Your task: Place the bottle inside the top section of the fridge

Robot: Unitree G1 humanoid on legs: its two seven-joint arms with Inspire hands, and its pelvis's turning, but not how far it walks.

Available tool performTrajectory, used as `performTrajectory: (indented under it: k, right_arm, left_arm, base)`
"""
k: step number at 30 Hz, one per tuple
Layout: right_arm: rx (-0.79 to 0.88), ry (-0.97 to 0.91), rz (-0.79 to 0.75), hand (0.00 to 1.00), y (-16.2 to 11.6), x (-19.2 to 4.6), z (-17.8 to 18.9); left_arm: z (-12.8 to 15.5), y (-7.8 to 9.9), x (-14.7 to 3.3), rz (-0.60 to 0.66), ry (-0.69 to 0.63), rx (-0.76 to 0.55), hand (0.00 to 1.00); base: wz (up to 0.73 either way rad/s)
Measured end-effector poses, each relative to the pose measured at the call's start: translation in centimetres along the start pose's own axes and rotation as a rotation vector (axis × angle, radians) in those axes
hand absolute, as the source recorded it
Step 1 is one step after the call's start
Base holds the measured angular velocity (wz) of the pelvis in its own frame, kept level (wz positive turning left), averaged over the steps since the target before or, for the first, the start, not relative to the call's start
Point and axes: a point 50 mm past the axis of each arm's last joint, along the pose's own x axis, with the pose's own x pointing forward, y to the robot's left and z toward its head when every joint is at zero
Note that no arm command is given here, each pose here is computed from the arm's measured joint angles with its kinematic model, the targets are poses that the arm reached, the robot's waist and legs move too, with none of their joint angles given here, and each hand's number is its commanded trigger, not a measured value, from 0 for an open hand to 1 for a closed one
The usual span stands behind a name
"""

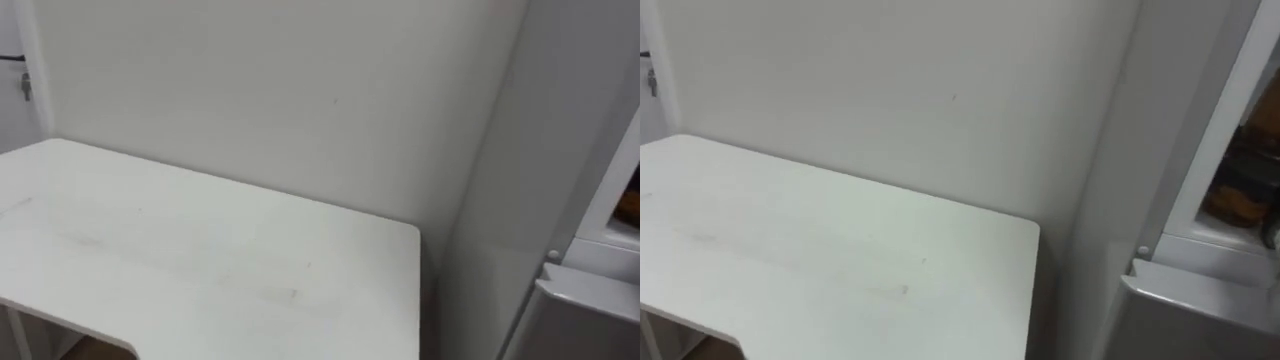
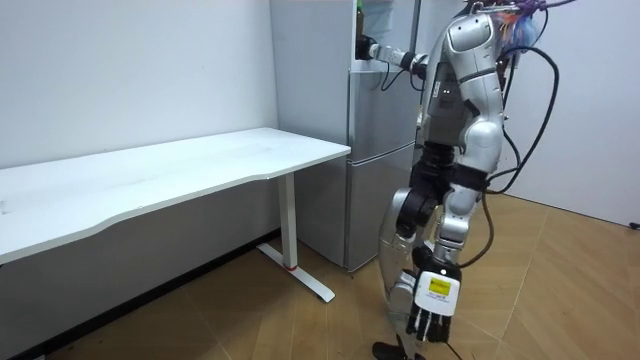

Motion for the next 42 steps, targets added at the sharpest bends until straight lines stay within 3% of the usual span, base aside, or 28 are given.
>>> performTrajectory:
  k: [1, 2, 3, 17, 42]
  right_arm:
    - [0.003, -0.005, -0.014, 0.76, -0.1, 0.0, 0.0]
    - [0.005, -0.008, -0.029, 0.05, -0.3, 0.0, 0.1]
    - [0.003, -0.011, -0.036, 0.0, -0.4, 0.1, 0.2]
    - [-0.143, -0.077, -0.18, 0.0, -3.8, 1.0, 1.3]
    - [-0.171, -0.054, -0.092, 0.0, -4.5, 0.7, 0.0]
  left_arm:
    - [-0.1, 0.1, 0.0, 0.004, 0.003, -0.011, 0.0]
    - [0.0, 0.2, 0.0, 0.008, 0.001, -0.026, 0.0]
    - [0.0, 0.2, 0.0, 0.009, 0.0, -0.026, 0.0]
    - [1.1, 1.8, -0.1, 0.079, -0.033, -0.009, 0.0]
    - [1.6, 2.0, -0.1, 0.071, -0.07, -0.053, 0.0]
  base:
    - [0.18]
    - [0.19]
    - [0.19]
    - [0.14]
    - [0.0]
